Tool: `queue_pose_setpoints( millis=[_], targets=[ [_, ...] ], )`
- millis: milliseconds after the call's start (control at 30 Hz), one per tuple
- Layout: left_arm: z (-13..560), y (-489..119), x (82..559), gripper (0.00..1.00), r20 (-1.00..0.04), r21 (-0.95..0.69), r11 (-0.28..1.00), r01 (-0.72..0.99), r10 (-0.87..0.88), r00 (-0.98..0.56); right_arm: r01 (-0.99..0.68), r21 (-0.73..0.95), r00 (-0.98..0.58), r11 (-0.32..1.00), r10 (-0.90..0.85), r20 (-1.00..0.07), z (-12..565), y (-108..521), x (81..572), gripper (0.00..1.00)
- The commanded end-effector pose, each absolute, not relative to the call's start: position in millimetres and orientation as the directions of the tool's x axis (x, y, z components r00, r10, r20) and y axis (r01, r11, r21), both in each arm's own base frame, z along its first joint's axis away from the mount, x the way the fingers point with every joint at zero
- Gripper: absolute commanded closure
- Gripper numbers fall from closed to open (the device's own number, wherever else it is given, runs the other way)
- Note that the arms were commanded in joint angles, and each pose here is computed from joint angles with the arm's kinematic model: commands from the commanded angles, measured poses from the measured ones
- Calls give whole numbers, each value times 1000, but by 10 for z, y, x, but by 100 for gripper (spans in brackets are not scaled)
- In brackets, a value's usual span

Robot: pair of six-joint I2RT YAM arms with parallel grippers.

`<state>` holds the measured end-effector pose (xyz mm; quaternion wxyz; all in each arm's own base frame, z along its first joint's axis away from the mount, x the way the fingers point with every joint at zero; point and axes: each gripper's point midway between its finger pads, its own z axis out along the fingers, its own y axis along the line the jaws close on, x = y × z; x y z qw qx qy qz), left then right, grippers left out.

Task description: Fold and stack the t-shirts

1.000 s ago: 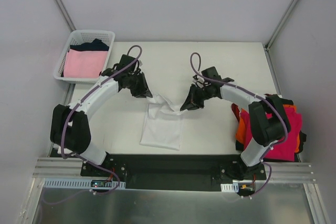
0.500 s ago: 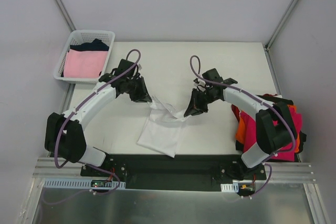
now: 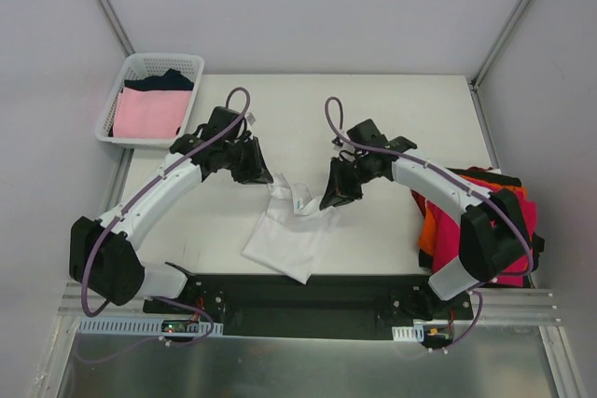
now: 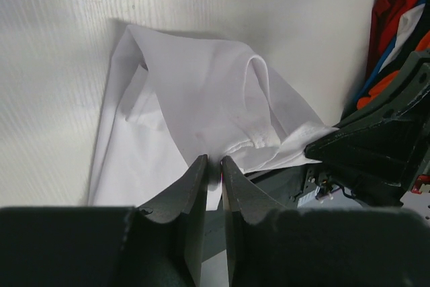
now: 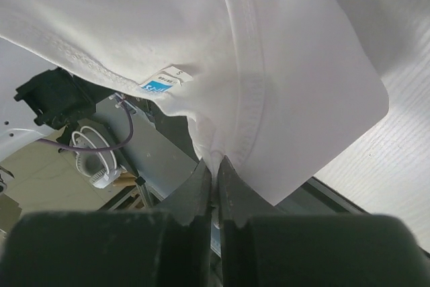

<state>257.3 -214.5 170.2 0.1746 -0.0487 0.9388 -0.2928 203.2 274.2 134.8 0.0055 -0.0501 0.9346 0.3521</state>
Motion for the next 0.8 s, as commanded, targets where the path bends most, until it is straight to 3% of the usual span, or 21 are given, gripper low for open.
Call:
queue_pose_setpoints(
  millis=[0, 400, 633, 700, 767],
  targets=[
    [1714, -2080, 2392, 85, -297, -558, 830, 3, -196, -935, -138, 644, -990, 752, -130, -60, 1401, 2719, 1797, 96],
    [1506, -1958, 1950, 84, -239, -544, 839, -32, -191, -952, -213, 545, -964, 811, -266, 19, 1233, 2589, 1187, 96],
    [1117, -1803, 1548, 84, -133, -524, 844, -119, -219, -967, -265, 432, -937, 862, -336, 96, 917, 2511, 799, 95],
    [1088, -1779, 1502, 84, -130, -523, 843, -123, -221, -967, -282, 405, -928, 869, -355, 116, 825, 2548, 708, 93],
    [1027, -1753, 1447, 84, -113, -515, 846, -136, -224, -968, -314, 381, -913, 870, -386, 130, 740, 2601, 605, 83]
  ],
)
